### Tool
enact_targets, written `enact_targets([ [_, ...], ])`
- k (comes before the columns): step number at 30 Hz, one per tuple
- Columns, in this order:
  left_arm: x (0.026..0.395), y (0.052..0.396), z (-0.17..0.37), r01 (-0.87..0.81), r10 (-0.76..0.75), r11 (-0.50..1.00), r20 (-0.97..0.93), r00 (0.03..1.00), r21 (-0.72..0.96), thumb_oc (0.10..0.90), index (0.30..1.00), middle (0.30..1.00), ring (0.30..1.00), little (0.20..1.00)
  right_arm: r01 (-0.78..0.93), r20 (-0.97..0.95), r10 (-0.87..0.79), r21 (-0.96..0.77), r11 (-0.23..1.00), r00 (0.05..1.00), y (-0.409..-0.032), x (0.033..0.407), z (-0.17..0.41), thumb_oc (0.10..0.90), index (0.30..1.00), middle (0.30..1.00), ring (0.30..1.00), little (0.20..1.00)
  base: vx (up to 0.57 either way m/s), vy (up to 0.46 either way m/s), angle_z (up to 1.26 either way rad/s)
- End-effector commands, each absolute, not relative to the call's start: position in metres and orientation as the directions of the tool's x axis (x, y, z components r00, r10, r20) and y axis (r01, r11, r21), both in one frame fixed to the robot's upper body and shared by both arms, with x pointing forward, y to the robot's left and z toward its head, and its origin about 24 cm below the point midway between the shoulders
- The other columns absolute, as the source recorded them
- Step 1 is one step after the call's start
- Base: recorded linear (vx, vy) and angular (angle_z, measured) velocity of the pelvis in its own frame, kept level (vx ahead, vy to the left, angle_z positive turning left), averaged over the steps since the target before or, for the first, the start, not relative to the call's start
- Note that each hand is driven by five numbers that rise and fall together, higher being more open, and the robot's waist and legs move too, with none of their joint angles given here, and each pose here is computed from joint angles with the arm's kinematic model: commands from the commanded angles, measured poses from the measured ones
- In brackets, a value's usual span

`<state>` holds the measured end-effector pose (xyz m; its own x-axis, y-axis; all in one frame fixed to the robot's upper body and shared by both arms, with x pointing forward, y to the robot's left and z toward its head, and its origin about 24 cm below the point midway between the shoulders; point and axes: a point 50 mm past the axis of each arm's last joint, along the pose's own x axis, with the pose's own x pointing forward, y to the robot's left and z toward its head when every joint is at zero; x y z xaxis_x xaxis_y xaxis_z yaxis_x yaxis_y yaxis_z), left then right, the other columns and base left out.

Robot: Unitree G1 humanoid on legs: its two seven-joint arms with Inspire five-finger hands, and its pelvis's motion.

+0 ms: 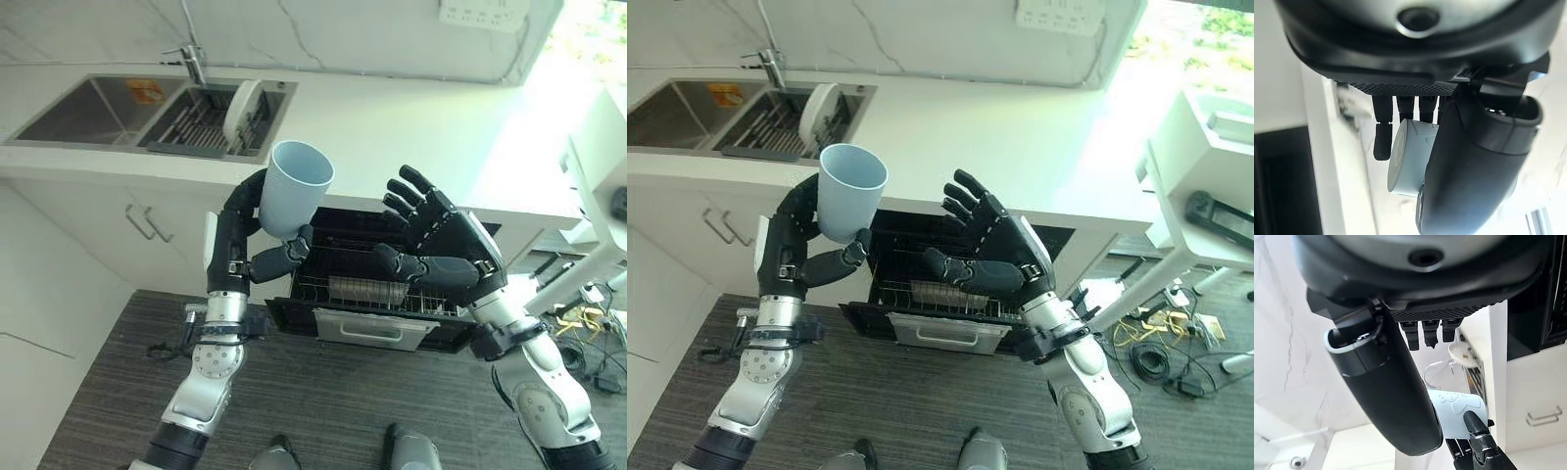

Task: Place the dishes in the dishwasher.

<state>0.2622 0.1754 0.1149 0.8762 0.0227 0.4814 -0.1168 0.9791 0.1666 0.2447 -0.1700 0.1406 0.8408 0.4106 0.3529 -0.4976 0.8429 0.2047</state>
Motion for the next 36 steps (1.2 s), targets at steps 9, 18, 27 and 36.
enact_targets([
  [9,0.262,0.152,0.159,-0.078,-0.088,0.978,0.718,0.69,0.194,0.4,0.3,0.3,0.3,0.3,-0.508,0.57,0.281,0.288,0.811,0.772,-0.162,0.251,0.178,0.8,0.9,0.9,0.9,0.9,0.0,0.008,0.02],
  [18,0.26,0.139,0.158,-0.015,-0.145,0.977,0.709,0.691,0.214,0.4,0.3,0.3,0.3,0.3,-0.48,0.526,0.269,0.318,0.818,0.807,-0.156,0.257,0.176,0.8,0.9,0.9,0.9,0.9,0.0,0.003,-0.01],
  [27,0.259,0.132,0.158,0.029,-0.187,0.972,0.695,0.694,0.232,0.4,0.3,0.3,0.3,0.3,-0.49,0.46,0.323,0.311,0.814,0.827,-0.144,0.261,0.17,0.8,0.9,0.9,0.9,0.9,0.0,0.0,0.0],
  [36,0.258,0.123,0.158,0.074,-0.232,0.965,0.685,0.691,0.252,0.4,0.3,0.3,0.3,0.3,-0.535,0.448,0.378,0.3,0.79,0.81,-0.131,0.262,0.173,0.8,0.9,0.9,0.9,0.9,0.0,0.0,0.0],
])
